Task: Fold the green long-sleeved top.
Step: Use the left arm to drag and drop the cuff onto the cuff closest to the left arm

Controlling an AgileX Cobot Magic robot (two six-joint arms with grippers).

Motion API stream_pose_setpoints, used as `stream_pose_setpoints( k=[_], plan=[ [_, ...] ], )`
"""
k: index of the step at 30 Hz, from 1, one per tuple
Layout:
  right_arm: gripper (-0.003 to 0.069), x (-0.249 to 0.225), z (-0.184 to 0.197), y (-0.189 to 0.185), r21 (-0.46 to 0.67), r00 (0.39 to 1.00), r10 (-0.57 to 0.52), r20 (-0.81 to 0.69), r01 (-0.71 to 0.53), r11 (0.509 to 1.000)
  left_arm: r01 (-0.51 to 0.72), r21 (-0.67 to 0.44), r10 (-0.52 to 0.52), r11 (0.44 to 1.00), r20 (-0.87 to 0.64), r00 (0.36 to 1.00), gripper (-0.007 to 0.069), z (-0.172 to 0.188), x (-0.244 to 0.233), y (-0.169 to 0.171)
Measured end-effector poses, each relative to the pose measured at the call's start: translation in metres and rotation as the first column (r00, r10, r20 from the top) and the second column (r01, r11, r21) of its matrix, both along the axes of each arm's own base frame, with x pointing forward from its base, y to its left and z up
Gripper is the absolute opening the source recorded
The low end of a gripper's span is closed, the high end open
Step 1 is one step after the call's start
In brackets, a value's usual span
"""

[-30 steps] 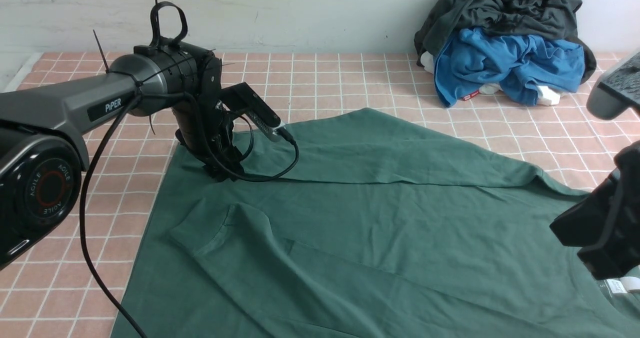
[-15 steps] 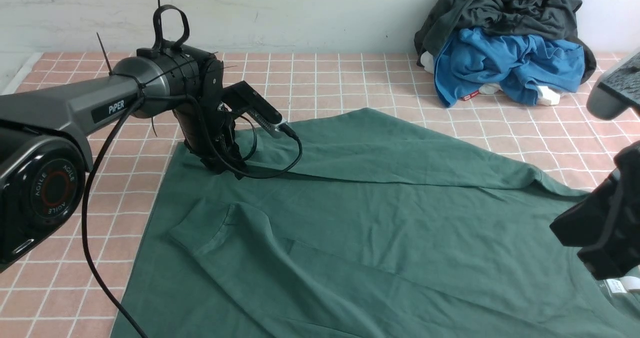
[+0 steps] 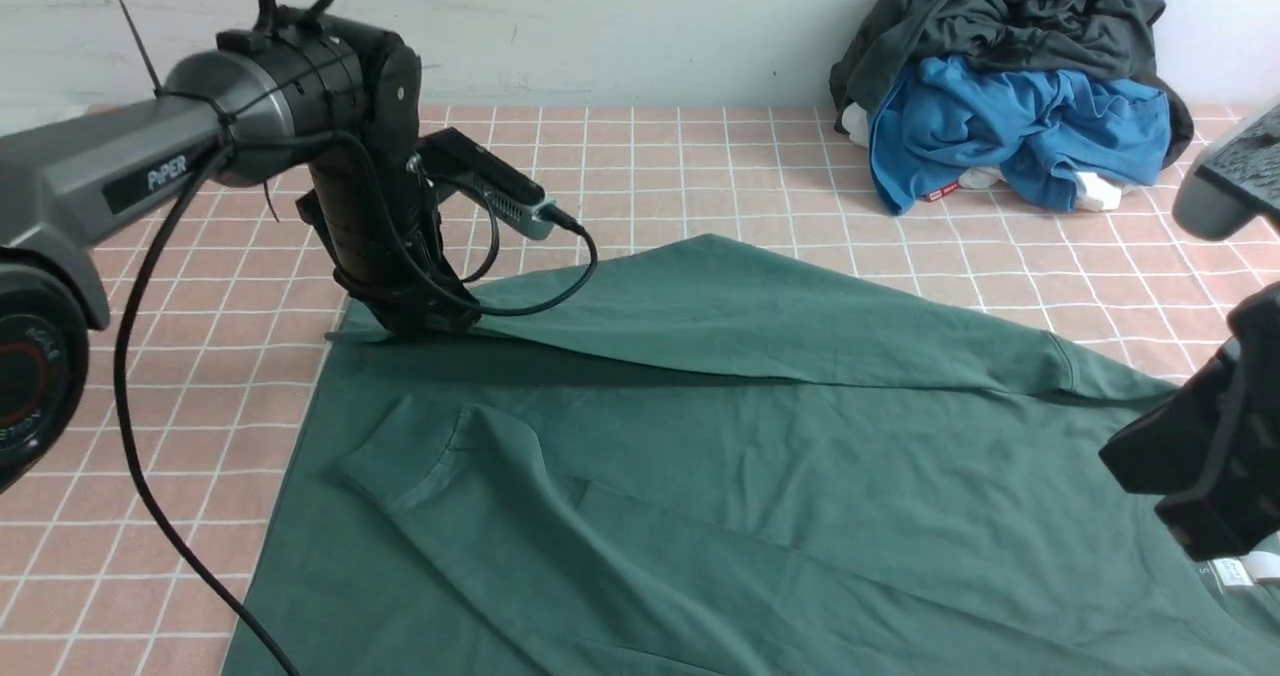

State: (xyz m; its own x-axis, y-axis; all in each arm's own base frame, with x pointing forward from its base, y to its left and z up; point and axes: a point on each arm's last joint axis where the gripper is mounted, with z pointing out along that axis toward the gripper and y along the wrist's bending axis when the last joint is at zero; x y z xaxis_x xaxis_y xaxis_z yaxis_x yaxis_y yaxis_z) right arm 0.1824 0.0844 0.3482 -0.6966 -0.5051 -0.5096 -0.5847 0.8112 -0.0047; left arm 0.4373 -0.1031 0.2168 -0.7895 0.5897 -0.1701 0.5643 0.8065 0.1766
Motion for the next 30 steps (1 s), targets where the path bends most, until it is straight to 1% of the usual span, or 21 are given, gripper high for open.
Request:
stream_pose_setpoints(
  k=[3, 4, 5, 7, 11, 15, 18, 24, 30],
  plan=[
    [-0.0014, -0.003, 0.002, -0.001, 0.005, 1.000, 0.001, 0.003, -0.001, 1.000, 0.003, 0.008, -0.003, 1.000, -0.050, 0.999, 0.0018, 0.014, -0.014, -0.009],
    [-0.0014, -0.007, 0.005, -0.001, 0.010, 1.000, 0.008, 0.015, -0.008, 1.000, 0.018, 0.008, -0.017, 1.000, -0.059, 0.998, 0.0018, 0.016, -0.019, -0.017],
    [-0.0014, -0.008, 0.005, -0.001, 0.009, 1.000, 0.010, 0.014, -0.010, 1.000, 0.020, 0.008, -0.019, 1.000, -0.060, 0.998, 0.0018, 0.016, -0.019, -0.018],
    [-0.0014, -0.018, 0.011, -0.001, 0.016, 0.999, 0.033, 0.039, -0.034, 0.999, 0.049, 0.008, -0.048, 0.999, -0.075, 0.996, 0.0018, 0.015, -0.029, -0.032],
    [-0.0014, -0.042, 0.023, -0.002, 0.019, 0.992, 0.091, 0.086, -0.093, 0.995, 0.076, 0.016, -0.073, 0.997, -0.136, 0.988, 0.0018, 0.006, -0.057, -0.051],
    [-0.0014, -0.055, 0.030, -0.004, 0.023, 0.984, 0.122, 0.131, -0.126, 0.992, 0.083, 0.026, -0.077, 0.996, -0.169, 0.983, 0.0018, 0.006, -0.079, -0.052],
    [-0.0014, -0.066, 0.036, -0.008, 0.035, 0.976, 0.138, 0.167, -0.145, 0.989, 0.053, 0.037, -0.045, 0.998, -0.197, 0.979, 0.0018, 0.008, -0.103, -0.043],
    [-0.0014, -0.071, 0.038, -0.009, 0.038, 0.973, 0.147, 0.181, -0.156, 0.987, 0.051, 0.052, -0.038, 0.997, -0.228, 0.973, 0.0018, 0.009, -0.130, -0.032],
    [-0.0014, -0.072, 0.038, -0.009, 0.039, 0.972, 0.149, 0.180, -0.158, 0.987, 0.087, 0.077, -0.060, 0.993, -0.300, 0.952, 0.0018, -0.006, -0.156, -0.031]
  ],
)
